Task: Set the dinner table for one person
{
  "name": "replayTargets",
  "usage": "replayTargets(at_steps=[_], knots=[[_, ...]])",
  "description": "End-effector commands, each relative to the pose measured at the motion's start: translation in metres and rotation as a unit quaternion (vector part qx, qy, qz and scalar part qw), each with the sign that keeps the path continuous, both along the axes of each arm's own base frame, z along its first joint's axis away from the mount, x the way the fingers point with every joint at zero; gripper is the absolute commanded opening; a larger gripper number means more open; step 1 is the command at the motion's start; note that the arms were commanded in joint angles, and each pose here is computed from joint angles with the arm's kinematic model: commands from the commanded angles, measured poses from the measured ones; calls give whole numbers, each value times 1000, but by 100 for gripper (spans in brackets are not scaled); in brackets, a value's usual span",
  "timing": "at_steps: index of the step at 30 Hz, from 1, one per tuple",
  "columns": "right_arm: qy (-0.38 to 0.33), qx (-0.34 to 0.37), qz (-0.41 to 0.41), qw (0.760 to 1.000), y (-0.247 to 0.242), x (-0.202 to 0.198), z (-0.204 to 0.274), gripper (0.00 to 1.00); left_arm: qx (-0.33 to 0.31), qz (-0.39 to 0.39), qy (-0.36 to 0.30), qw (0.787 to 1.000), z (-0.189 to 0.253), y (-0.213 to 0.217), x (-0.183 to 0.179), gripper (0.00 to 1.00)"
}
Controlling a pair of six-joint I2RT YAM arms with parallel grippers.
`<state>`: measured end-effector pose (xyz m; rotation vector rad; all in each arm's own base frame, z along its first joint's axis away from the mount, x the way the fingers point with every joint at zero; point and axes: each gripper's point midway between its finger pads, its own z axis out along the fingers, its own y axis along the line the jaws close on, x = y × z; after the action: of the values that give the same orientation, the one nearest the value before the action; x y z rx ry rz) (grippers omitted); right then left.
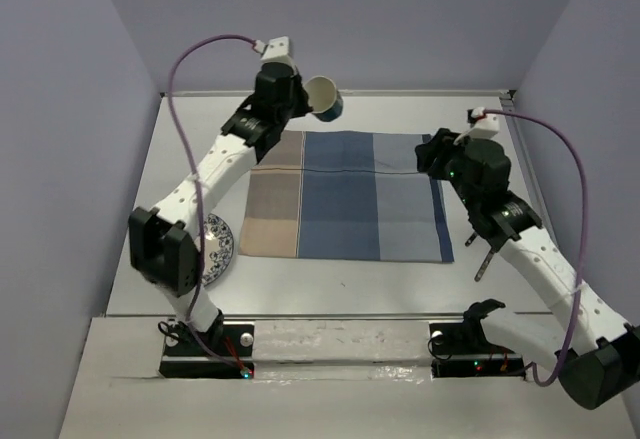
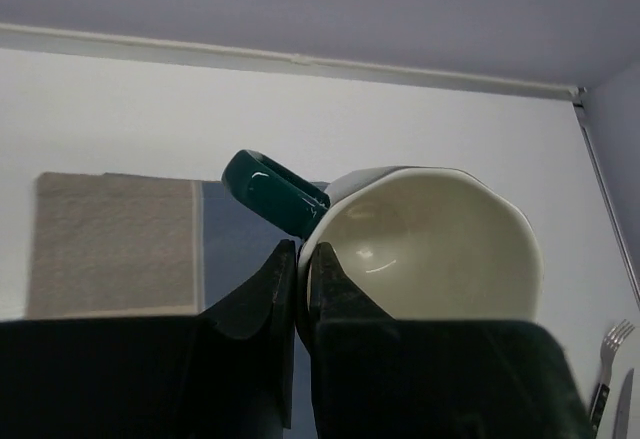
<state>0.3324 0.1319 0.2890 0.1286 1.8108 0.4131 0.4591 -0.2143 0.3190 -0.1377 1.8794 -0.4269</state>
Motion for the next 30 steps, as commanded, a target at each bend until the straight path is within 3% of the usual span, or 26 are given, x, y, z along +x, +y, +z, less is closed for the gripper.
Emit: replayTargets(at_steps=[1,7,8,15,18,30], knots=[[-48,-10,-78,996,-44,-6,50,54,-30,-73,-37,996,31,-99,13,0],[-69,5,-101,992,-59,-16,67,53,-5,-116,-32,993,20,-200,43,0],[-70,5,-108,992,-61,-17,68,53,-34,-127,-65,989,36,-221,49,0],[-86,19,-97,991,-61,-28,77,52,-18,-135,-18,990,-46,-249,60,0],[-90,16,-98,991,-63,-29,79,52,-27,-134,-30,990,-30,-257,53,0],[-85,24,-82,993,-57,-32,71,52,-7,-135,-8,991,-69,-271,51,0]])
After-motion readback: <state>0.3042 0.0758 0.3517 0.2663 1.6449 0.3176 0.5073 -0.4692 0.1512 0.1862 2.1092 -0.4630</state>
